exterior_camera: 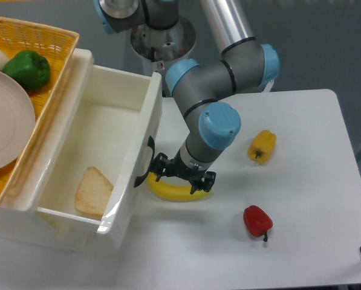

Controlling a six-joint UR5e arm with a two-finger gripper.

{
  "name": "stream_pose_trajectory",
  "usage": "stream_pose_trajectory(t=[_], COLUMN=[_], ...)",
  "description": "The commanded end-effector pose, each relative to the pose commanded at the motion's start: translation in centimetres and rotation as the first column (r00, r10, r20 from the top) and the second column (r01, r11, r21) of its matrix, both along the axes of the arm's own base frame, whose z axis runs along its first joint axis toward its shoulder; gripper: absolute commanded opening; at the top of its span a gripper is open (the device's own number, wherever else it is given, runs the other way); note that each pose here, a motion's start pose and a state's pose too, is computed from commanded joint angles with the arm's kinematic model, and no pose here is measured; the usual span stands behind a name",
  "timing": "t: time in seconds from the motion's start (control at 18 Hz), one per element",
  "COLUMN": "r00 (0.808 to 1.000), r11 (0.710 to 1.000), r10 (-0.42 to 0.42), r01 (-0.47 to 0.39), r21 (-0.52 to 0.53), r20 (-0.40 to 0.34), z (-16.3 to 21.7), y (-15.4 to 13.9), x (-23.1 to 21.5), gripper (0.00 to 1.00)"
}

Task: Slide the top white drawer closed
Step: 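Push the drawer front with the gripper into the drawer unit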

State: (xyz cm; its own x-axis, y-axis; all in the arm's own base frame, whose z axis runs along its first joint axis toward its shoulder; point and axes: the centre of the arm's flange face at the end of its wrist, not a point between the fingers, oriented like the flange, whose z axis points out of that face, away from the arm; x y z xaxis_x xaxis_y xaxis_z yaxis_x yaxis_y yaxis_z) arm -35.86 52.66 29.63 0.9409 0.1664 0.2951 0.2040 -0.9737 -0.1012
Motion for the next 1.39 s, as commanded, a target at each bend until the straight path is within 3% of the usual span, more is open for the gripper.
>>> stream_pose_trajectory(t=[1.39], r00=[0.995], r11=[0.994], r10=[-0.099], r01=[0.098], r21=[0.037], r20=[0.016], z=[2.1], y=[3.1], x=[6.4], gripper=[1.0])
